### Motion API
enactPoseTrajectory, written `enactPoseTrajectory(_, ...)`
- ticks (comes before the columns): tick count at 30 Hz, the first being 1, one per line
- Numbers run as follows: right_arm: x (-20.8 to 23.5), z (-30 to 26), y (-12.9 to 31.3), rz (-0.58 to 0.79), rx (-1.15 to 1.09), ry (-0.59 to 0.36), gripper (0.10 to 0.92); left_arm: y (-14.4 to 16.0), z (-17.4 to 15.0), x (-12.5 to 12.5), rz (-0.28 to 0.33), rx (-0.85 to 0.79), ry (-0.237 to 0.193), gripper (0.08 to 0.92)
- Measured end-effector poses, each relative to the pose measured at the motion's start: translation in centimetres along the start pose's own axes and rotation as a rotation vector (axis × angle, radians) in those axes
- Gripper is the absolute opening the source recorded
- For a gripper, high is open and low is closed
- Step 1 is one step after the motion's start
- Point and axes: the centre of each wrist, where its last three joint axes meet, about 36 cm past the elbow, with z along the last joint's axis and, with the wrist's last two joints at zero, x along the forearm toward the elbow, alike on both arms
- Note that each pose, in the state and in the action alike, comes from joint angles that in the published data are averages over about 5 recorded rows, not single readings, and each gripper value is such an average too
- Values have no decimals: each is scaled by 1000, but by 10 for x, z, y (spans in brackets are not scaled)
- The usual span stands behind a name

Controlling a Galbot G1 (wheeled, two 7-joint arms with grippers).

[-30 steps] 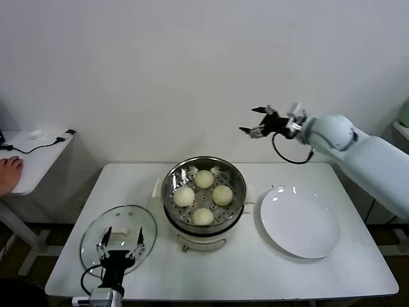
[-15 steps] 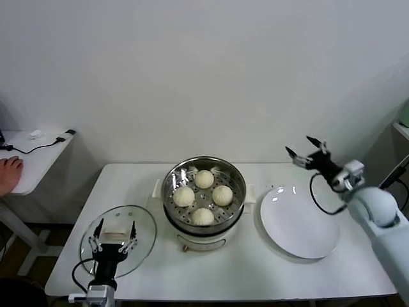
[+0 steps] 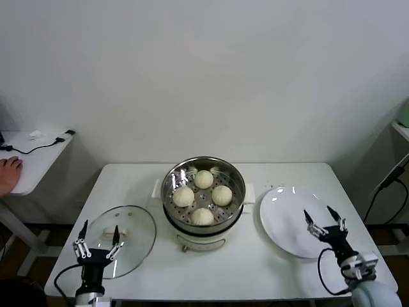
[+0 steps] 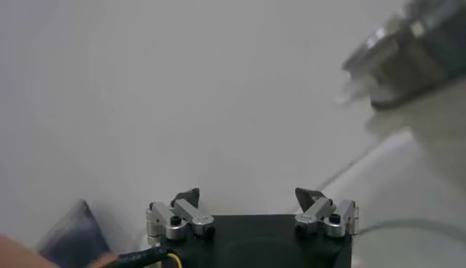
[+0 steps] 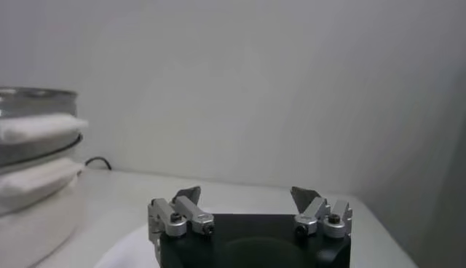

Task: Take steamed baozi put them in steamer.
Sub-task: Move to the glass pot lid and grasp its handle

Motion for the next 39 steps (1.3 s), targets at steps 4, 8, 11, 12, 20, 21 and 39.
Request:
enactPoseTrajectory(4,15,17,13,17,-28,9,823,-2,23,7,8,-210,-21,823)
enactPoseTrajectory(8,25,27,22,32,-45,16,823,-4,41,11,29,-377,-32,823)
enactPoseTrajectory(11,31,33,25,42,-54,20,823,-5,50,11,39,-466,-35,823)
enactPoseTrajectory(12,33,34,26,46,-56,22,823,-6,51,11,41,-489,-35,823)
enactPoseTrajectory(20,46,43,33,60,-70,30,823,-12,58,4,73,-615,-39,823)
enactPoseTrajectory(21,47,43,34,61,-71,30,823,-13,58,3,79,-624,-38,823)
enactPoseTrajectory(39,62,50,37,79,-73,33,823,-22,66,-38,133,-725,-11,823)
